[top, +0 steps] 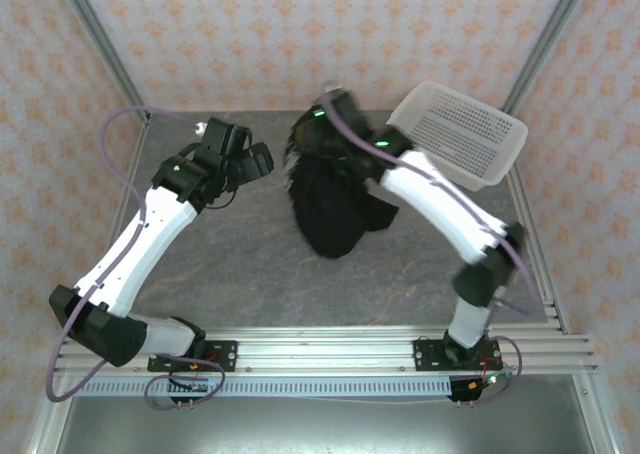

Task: Fold and stack the t-shirts

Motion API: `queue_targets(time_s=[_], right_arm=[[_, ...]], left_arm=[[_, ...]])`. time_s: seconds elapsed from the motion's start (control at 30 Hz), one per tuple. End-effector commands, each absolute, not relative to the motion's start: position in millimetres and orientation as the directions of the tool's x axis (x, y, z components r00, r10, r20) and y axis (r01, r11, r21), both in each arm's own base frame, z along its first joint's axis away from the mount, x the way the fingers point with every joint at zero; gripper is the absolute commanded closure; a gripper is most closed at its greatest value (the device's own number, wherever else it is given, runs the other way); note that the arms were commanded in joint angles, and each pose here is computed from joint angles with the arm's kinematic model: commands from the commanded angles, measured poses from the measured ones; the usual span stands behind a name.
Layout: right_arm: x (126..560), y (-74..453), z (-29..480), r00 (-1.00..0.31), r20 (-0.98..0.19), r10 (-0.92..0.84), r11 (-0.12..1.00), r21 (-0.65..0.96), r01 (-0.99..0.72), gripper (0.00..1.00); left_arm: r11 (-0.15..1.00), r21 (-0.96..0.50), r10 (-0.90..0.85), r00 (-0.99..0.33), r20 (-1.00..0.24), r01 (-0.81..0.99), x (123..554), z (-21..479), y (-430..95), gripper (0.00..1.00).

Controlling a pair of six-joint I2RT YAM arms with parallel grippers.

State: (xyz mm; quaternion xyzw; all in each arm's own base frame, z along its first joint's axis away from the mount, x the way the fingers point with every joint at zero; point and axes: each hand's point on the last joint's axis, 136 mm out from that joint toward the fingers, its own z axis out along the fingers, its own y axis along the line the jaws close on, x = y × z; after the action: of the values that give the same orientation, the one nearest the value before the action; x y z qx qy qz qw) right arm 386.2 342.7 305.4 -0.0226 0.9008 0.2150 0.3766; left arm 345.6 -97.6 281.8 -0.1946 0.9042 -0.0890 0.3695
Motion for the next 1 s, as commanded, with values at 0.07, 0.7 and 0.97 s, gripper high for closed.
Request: queue_targets(time_s=[0.07,0.7,0.97], right_arm=[[372,377,259,-0.833,-0.552,0.041,0.889,0.401,-0.222,0.31],[373,217,94,-0.936,-0.243,0.253,0.943,0.277,0.183,0.32],[374,224,34,-0.946,-0.121,0.302,0.934,0.236,0.268,0.36]], left_arm=[[0.913,-0.185,-0.405,-0.748,-0.526,-0.365,305,235,-75,0.10],[0.923,-0.154,-0.385,-0.845,-0.370,-0.353,320,146,-111,0.09],[0.936,-0.078,-0.340,-0.825,-0.451,-0.343,376,154,-116,0.08]])
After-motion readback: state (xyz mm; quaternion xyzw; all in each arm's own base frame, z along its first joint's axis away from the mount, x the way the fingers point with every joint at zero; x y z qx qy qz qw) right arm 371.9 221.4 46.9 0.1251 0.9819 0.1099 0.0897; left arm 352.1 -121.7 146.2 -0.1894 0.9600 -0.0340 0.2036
